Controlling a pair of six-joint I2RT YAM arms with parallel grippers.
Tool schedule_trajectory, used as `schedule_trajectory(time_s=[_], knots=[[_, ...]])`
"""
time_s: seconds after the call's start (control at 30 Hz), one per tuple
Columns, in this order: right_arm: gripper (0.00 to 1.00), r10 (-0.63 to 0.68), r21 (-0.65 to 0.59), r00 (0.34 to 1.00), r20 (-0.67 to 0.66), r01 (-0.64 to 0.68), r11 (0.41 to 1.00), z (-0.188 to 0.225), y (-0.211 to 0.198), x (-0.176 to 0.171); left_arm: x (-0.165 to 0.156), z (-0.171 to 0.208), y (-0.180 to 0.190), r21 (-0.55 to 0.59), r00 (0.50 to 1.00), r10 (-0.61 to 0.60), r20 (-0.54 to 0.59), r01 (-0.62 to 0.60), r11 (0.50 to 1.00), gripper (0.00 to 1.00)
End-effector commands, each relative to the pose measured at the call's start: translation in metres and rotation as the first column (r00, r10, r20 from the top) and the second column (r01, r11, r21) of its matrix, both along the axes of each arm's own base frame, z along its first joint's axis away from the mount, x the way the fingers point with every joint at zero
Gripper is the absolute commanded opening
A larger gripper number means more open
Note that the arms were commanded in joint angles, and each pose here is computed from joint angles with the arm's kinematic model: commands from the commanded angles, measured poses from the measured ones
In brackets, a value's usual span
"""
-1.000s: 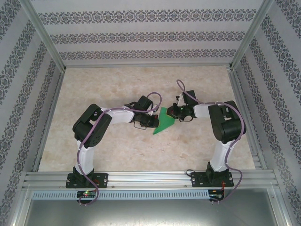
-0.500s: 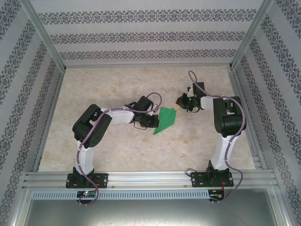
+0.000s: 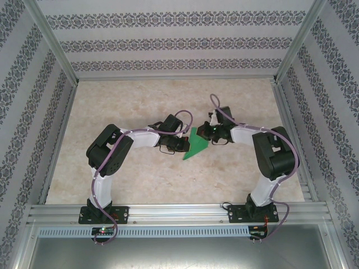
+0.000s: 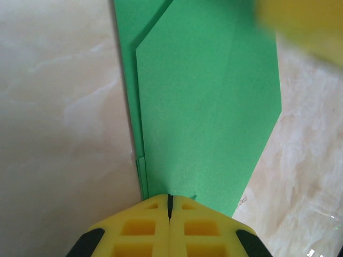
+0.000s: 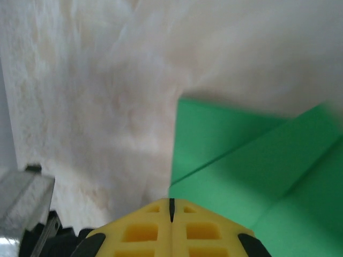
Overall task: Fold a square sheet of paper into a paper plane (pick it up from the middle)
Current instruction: Fourth fold the wing at the center of the table.
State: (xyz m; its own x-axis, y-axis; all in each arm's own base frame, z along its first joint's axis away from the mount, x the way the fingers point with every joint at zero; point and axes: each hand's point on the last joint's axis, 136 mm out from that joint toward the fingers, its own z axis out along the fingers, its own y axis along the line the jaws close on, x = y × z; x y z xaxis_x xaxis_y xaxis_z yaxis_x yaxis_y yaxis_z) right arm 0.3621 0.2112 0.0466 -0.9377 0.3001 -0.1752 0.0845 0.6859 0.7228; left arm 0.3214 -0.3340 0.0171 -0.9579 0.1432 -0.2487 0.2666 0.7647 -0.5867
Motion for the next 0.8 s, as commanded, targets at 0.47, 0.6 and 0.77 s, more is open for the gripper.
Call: schedule_trajectory(time_s=[0.47, 0.6, 0.77], knots=[[0.0, -0.033, -0.134, 0.987, -0.159, 0.012, 0.991, -0.078, -0.004, -0.04, -0.039, -0.034, 0.035, 0.167, 0.982, 0.073, -0.177, -0.043, 0.985, 0.0], [0.0, -0.036, -0.162, 0.984, -0.173, 0.007, 0.987, -0.085, -0.009, -0.045, -0.03, 0.008, 0.013, 0.004, 0.988, 0.058, -0.141, -0.058, 0.998, 0.06], [0.0, -0.023, -0.184, 0.981, -0.191, -0.012, 0.983, -0.088, -0.012, -0.05, -0.03, 0.035, 0.004, -0.097, 0.988, 0.063, -0.14, -0.077, 0.992, 0.18]])
